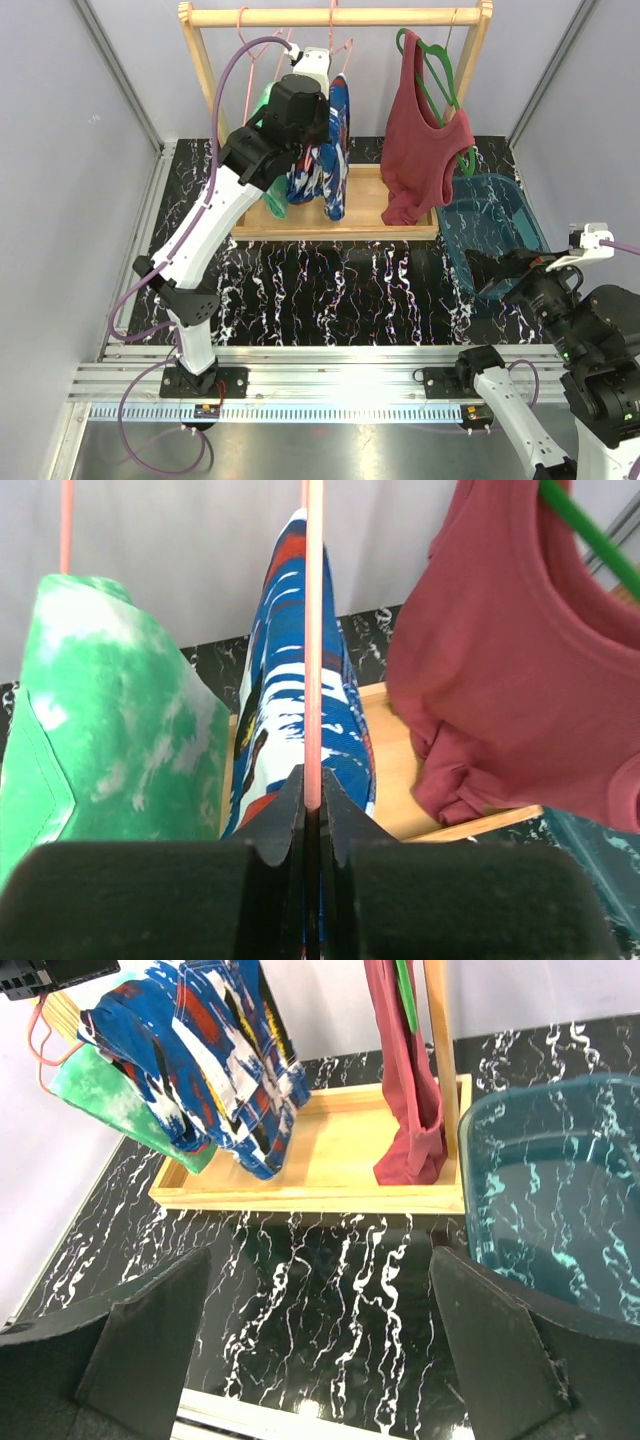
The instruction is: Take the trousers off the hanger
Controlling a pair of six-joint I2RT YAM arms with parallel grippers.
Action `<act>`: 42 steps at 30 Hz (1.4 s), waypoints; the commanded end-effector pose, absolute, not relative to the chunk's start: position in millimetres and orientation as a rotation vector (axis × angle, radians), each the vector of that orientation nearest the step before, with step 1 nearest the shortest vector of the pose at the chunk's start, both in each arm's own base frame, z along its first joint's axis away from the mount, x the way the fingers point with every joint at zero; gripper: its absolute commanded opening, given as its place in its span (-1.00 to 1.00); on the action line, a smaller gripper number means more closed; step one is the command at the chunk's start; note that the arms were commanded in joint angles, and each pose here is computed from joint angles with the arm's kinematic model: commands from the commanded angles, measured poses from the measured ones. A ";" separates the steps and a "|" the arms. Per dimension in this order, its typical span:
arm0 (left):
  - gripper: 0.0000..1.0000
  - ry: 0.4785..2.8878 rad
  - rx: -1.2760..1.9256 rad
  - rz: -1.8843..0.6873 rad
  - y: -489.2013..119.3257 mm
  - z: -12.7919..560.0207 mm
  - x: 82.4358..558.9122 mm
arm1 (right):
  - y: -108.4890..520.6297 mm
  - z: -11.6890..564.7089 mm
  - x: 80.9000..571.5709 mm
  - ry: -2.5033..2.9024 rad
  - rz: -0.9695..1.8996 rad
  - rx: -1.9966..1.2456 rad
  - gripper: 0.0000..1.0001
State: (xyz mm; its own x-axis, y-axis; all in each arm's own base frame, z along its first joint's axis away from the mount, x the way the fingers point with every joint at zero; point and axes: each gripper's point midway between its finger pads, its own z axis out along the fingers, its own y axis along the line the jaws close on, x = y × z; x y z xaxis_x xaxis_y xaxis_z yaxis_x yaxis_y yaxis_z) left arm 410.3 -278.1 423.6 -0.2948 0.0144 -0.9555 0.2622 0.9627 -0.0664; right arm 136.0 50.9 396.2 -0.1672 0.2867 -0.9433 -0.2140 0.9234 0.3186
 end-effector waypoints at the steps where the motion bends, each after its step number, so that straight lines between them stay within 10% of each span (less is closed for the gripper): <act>1: -1.00 1.515 0.056 -0.459 -264.0 550.5 389.3 | 51.1 425.0 145.2 1.600 0.420 0.016 0.99; 17: -1.00 1.512 -0.084 -0.710 -262.0 560.8 293.8 | 133.3 458.7 229.1 1.613 0.644 -0.379 0.99; 42: -1.00 1.612 -0.449 -0.827 -280.4 512.5 264.6 | 273.1 310.7 235.5 1.568 0.551 -0.607 0.99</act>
State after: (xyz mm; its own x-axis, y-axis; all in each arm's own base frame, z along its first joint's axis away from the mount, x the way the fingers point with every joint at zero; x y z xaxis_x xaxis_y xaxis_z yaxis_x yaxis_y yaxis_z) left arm 258.7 -293.4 441.8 -0.3643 -0.4666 -0.8059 0.1493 0.8249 -0.5451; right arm 214.5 267.2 279.2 -0.2007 -0.1615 -0.9662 -0.7480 0.6622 0.0447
